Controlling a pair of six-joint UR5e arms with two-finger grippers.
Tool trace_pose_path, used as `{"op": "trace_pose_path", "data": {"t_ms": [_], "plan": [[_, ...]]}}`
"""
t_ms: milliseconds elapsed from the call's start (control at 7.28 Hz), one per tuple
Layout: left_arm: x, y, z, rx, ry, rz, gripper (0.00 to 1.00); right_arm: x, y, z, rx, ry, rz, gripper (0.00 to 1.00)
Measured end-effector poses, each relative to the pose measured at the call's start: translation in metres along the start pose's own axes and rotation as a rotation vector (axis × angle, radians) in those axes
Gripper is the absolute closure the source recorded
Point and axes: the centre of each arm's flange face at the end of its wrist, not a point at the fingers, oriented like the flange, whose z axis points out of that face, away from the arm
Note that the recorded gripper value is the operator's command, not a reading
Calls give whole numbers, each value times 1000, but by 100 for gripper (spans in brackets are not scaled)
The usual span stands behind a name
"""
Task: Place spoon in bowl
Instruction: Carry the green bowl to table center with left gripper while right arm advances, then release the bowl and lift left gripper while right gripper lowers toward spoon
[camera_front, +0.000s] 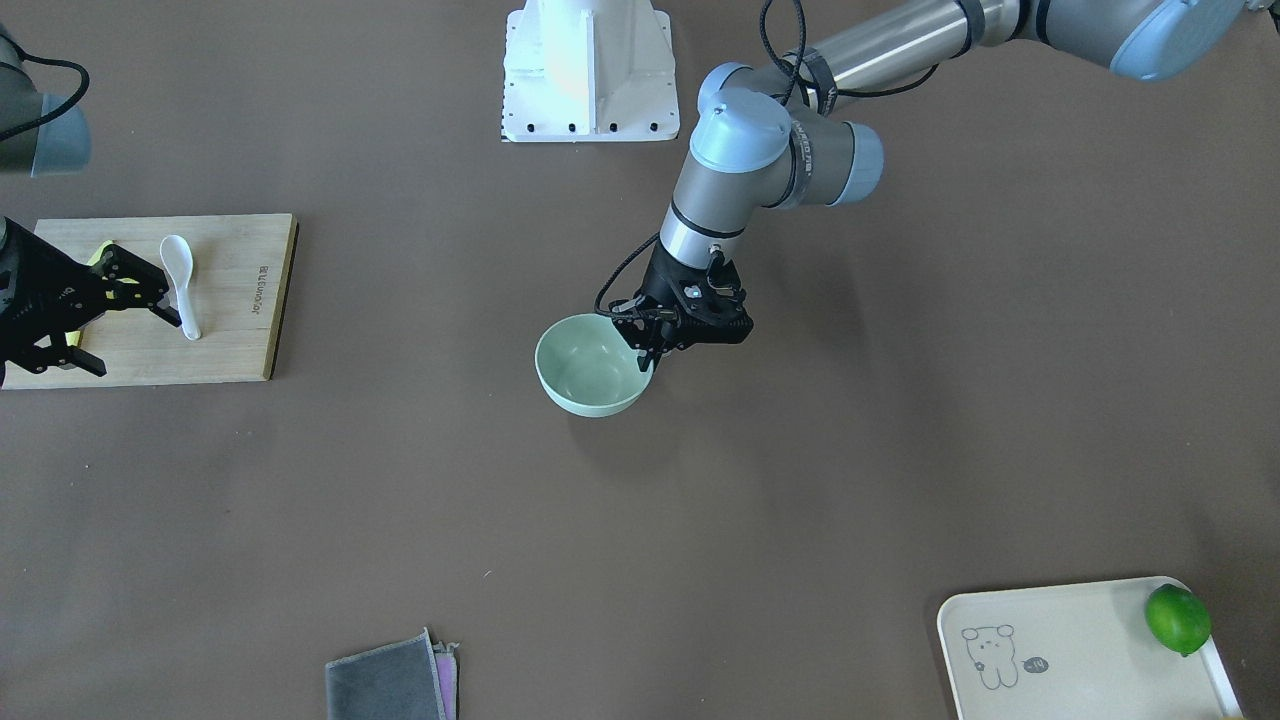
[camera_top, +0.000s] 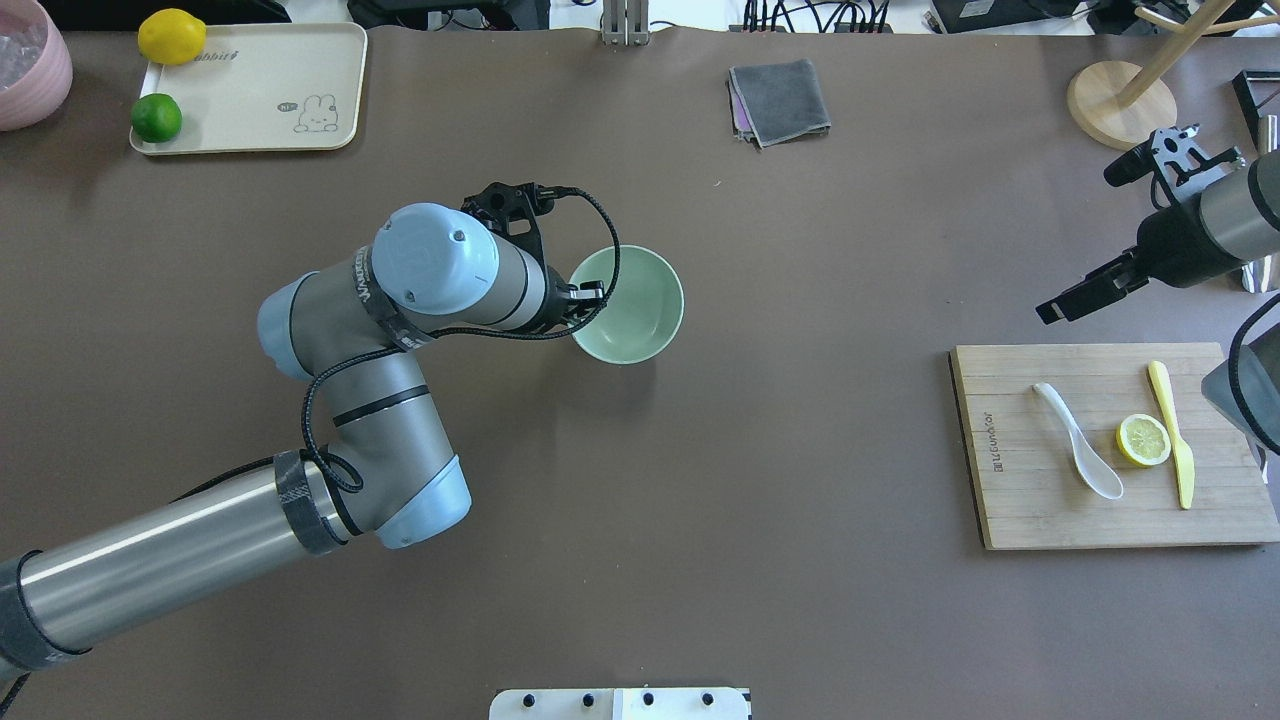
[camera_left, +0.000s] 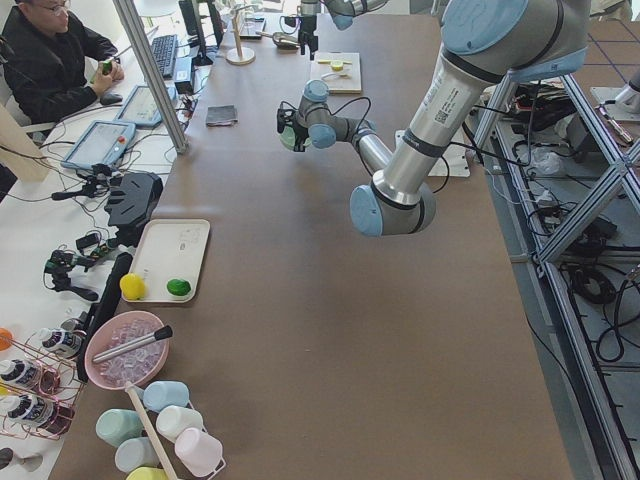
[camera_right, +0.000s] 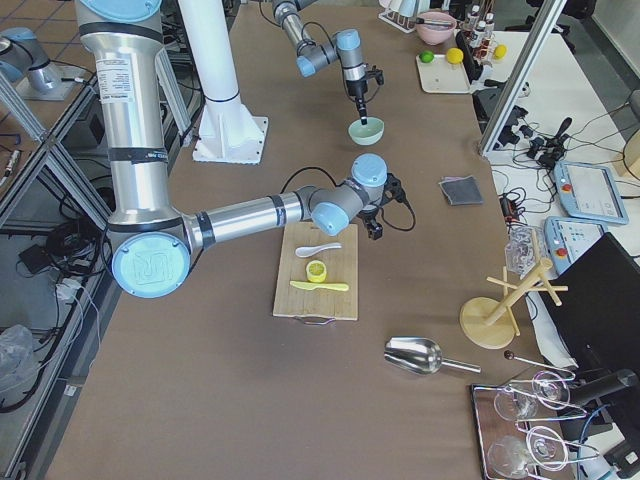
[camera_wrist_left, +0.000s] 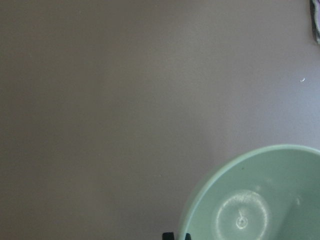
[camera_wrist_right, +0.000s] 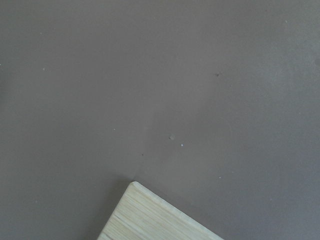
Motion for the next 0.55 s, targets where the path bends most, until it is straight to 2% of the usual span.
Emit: {"op": "trace_pose_path", "data": {"t_ms": [137, 412, 550], "plan": [[2, 7, 5, 4, -3, 7, 3, -5, 0, 3, -3, -3, 11, 0], [5, 12, 2, 9, 5, 14, 2, -15, 0, 8, -7, -3, 23, 0], [9, 7, -11, 16, 27, 14, 2, -17, 2, 12, -11, 3, 27, 0]]}}
